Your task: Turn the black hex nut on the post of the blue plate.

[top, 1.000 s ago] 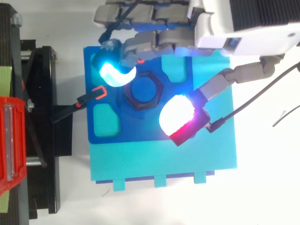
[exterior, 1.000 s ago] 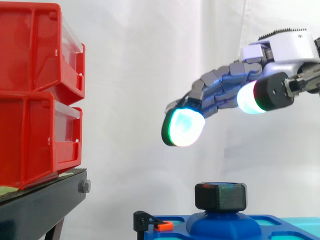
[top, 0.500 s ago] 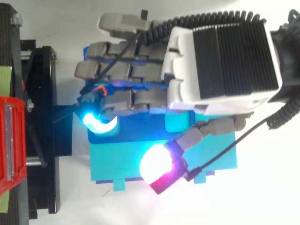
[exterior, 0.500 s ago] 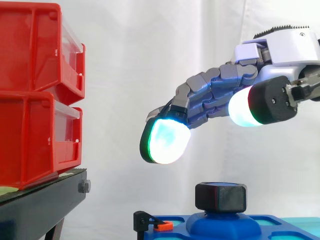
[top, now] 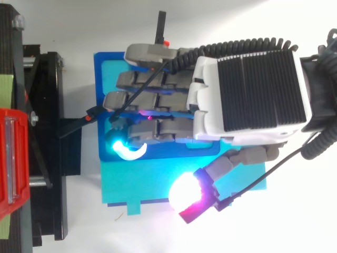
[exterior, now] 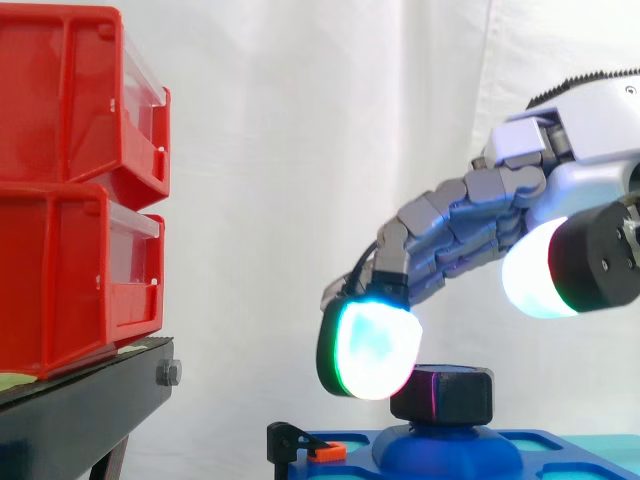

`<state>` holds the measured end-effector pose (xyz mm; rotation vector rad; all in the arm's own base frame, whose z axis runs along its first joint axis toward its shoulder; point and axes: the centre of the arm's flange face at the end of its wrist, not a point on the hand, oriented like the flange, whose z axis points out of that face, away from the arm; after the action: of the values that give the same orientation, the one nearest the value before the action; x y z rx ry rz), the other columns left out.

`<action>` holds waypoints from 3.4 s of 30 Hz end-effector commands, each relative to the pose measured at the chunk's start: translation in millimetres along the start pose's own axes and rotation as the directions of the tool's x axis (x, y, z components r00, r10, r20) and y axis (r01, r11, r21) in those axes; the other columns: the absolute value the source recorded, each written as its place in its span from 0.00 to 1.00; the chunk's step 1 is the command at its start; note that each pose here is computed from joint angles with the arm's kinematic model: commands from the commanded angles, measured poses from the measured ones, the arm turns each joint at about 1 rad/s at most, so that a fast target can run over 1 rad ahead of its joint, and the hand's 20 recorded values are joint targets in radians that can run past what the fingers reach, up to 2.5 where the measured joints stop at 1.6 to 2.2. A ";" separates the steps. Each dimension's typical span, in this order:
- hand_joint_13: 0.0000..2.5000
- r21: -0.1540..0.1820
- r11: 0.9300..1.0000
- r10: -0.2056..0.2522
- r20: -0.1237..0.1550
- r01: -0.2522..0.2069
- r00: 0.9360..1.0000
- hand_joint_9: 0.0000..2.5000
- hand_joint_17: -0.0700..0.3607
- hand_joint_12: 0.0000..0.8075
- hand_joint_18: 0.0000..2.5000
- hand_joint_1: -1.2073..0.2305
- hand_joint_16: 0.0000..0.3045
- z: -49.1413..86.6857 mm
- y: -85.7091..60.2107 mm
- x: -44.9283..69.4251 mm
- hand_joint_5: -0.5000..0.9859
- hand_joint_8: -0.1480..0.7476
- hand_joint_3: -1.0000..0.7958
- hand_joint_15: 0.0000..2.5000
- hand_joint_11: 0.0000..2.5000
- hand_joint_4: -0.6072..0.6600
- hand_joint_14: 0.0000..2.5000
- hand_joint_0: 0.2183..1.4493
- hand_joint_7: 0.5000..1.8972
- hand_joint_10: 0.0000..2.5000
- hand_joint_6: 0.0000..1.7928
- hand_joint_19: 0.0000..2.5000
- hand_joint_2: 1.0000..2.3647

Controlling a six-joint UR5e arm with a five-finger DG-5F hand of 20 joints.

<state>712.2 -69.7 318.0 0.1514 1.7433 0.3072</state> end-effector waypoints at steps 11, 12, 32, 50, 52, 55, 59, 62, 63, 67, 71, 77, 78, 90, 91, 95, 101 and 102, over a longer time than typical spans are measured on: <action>0.11 0.010 1.000 -0.005 -0.034 0.005 0.999 0.11 0.47 0.43 0.03 0.58 0.19 -12.7 -29.8 -4.6 0.20 0.42 0.28 0.02 0.00 0.61 0.00 0.21 0.21 0.00 0.28 0.03 0.00; 0.11 0.010 1.000 -0.006 -0.034 0.006 0.999 0.11 0.47 0.43 0.03 0.58 0.19 -13.2 -31.5 -5.1 0.20 0.41 0.28 0.02 0.00 0.61 0.00 0.21 0.21 0.00 0.28 0.04 0.00; 0.12 0.002 1.000 -0.017 -0.035 0.017 0.999 0.11 0.46 0.43 0.04 0.58 0.19 -25.4 -64.6 -13.2 0.20 0.42 0.28 0.02 0.00 0.61 0.00 0.21 0.21 0.00 0.28 0.04 0.00; 0.12 -0.015 1.000 -0.022 -0.040 0.021 0.999 0.11 0.46 0.43 0.04 0.57 0.19 -36.8 -89.3 -18.7 0.20 0.42 0.28 0.02 0.00 0.61 0.00 0.22 0.20 0.00 0.28 0.05 0.00; 0.12 -0.021 1.000 -0.021 -0.042 0.020 0.999 0.11 0.46 0.43 0.04 0.57 0.19 -39.3 -93.8 -19.6 0.20 0.42 0.28 0.02 0.00 0.61 0.00 0.22 0.20 0.00 0.28 0.05 0.00; 0.13 -0.026 0.999 -0.021 -0.043 0.020 0.999 0.11 0.46 0.43 0.04 0.57 0.19 -40.8 -96.7 -20.2 0.20 0.42 0.28 0.02 0.00 0.61 0.00 0.21 0.20 0.00 0.28 0.04 0.00; 0.12 -0.030 0.999 -0.023 -0.033 0.022 0.999 0.11 0.46 0.43 0.04 0.57 0.19 -40.4 -97.1 -25.7 0.20 0.42 0.28 0.02 0.00 0.61 0.00 0.22 0.20 0.00 0.28 0.04 0.00; 0.13 -0.035 0.999 -0.026 -0.018 0.025 1.000 0.11 0.46 0.43 0.04 0.57 0.19 -38.3 -94.2 -34.1 0.20 0.42 0.28 0.02 0.00 0.61 0.00 0.22 0.20 0.00 0.28 0.05 0.00; 0.13 -0.041 0.999 -0.029 -0.007 0.029 1.000 0.11 0.46 0.43 0.04 0.57 0.19 -36.3 -90.6 -40.6 0.20 0.42 0.28 0.02 0.00 0.61 0.00 0.22 0.20 0.00 0.28 0.05 0.00; 0.13 -0.047 0.998 -0.032 -0.001 0.032 0.999 0.11 0.46 0.43 0.05 0.57 0.19 -34.0 -82.3 -53.6 0.20 0.42 0.28 0.02 0.00 0.61 0.00 0.21 0.20 0.00 0.28 0.04 0.00; 0.13 -0.047 0.998 -0.036 0.015 0.037 0.999 0.11 0.46 0.43 0.05 0.57 0.19 -27.9 -69.2 -60.3 0.20 0.42 0.28 0.02 0.00 0.61 0.00 0.22 0.20 0.00 0.28 0.05 0.00; 0.13 -0.058 0.997 -0.049 0.040 0.051 0.998 0.11 0.46 0.43 0.05 0.57 0.19 -9.4 -33.2 -51.9 0.20 0.42 0.28 0.02 0.00 0.61 0.00 0.21 0.21 0.00 0.28 0.05 0.00; 0.13 -0.057 0.997 -0.048 0.041 0.051 0.998 0.11 0.46 0.43 0.05 0.57 0.19 -7.3 -28.2 -50.2 0.20 0.42 0.28 0.02 0.00 0.61 0.00 0.21 0.21 0.00 0.28 0.05 0.00; 0.13 -0.022 0.999 -0.029 0.034 0.029 0.999 0.11 0.46 0.43 0.05 0.57 0.19 14.0 8.5 -26.0 0.20 0.42 0.28 0.02 0.00 0.61 0.00 0.21 0.21 0.00 0.28 0.05 0.00; 0.13 -0.022 0.999 -0.029 0.034 0.029 0.999 0.11 0.46 0.43 0.05 0.57 0.19 14.0 8.5 -26.0 0.20 0.42 0.28 0.02 0.00 0.61 0.00 0.21 0.21 0.00 0.28 0.05 0.00; 0.13 -0.027 1.000 -0.014 0.042 0.015 0.999 0.11 0.46 0.43 0.05 0.57 0.19 19.2 15.1 -21.5 0.20 0.42 0.28 0.02 0.00 0.61 0.00 0.21 0.21 0.00 0.28 0.05 0.00; 0.13 -0.017 1.000 -0.014 0.008 0.014 1.000 0.11 0.46 0.43 0.05 0.58 0.19 14.9 13.5 -19.1 0.21 0.42 0.28 0.02 0.00 0.62 0.00 0.21 0.21 0.00 0.28 0.05 0.00; 0.13 -0.016 1.000 -0.016 0.006 0.016 1.000 0.11 0.46 0.43 0.05 0.58 0.19 15.2 13.2 -18.0 0.21 0.42 0.28 0.02 0.00 0.62 0.00 0.21 0.21 0.00 0.28 0.05 0.00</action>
<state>731.6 -58.4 337.9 0.1249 1.7186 0.3119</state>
